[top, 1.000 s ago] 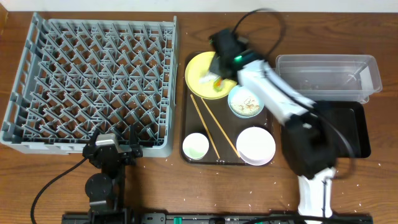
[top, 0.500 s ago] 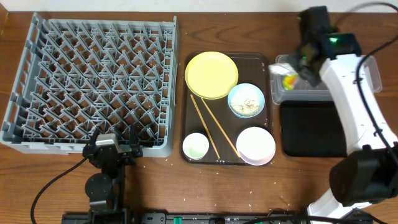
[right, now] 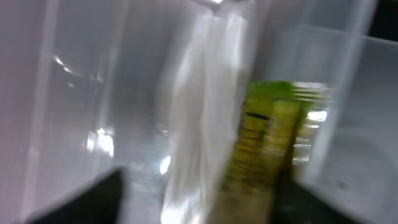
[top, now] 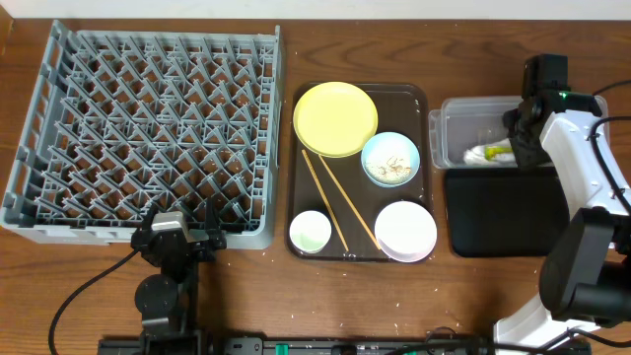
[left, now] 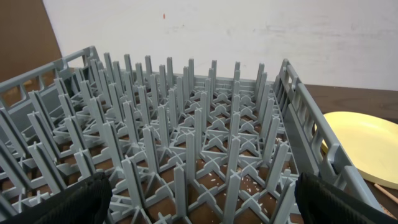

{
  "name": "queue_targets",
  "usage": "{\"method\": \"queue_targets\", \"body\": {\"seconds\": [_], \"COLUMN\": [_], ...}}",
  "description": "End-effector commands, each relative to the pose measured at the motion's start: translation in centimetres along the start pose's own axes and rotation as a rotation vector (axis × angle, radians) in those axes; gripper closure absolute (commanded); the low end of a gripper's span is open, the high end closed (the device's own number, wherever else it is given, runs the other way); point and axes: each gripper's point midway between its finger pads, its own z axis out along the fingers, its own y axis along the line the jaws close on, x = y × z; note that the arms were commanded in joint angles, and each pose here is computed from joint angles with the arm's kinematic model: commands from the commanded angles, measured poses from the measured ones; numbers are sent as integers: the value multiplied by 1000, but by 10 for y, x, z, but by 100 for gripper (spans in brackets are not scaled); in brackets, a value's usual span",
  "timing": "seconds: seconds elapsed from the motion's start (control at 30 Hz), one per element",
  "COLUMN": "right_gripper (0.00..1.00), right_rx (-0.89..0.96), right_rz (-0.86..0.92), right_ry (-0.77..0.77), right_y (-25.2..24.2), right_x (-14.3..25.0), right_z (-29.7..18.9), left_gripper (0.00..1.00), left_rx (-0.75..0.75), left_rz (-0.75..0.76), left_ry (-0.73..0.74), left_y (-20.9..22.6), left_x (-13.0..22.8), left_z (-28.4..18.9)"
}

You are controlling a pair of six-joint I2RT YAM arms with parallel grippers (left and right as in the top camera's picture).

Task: Sort waste into correct bins and load items into the dishwasher
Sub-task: 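Move right gripper to blue rice bowl and grasp its rim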

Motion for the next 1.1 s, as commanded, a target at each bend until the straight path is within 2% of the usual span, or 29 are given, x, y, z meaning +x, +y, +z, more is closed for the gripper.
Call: {"method": "queue_targets", "body": {"seconds": [0.0,0.2,0.3,0.4,0.47,0.6,0.67,0.7,0.8,0.9,1.07], "right_gripper": [1,1,1,1,2,5,6,7,1,1,1], "right_rx": [-80,-372,-490,-569,-613,-680,-688,-685,-677,-597,-508], "right_rz": [-141,-445,-524,-593,-668,-902,-1060,-1209,-1442,-1569,-1669], "right_ry": [-17,-98,-155,-145,-96,57,109,140,180,183,207], "right_y": [16,66,79,81,80,77,72,65,52,39,27], "right_x": [-8,-17,-18,-3,19,91,129,161,207,235,262], "right_z": [-11,-74,-116,-145,-157,-167,-168,-167,-162,-148,-125], "left_gripper": [6,6,6,6,6,6,6,6,6,6,6], "left_rx": [2,2,2,2,2,2,2,2,2,2,2], "left_rz": [15,15,15,15,15,15,15,15,15,15,15], "left_ry": [50,50,50,50,50,50,50,50,50,50,50], "left_y": [0,0,0,0,0,0,0,0,0,0,0], "left_x": [16,16,16,16,16,16,16,16,16,16,16], "left_z": [1,1,1,1,1,1,1,1,1,1,1]}}
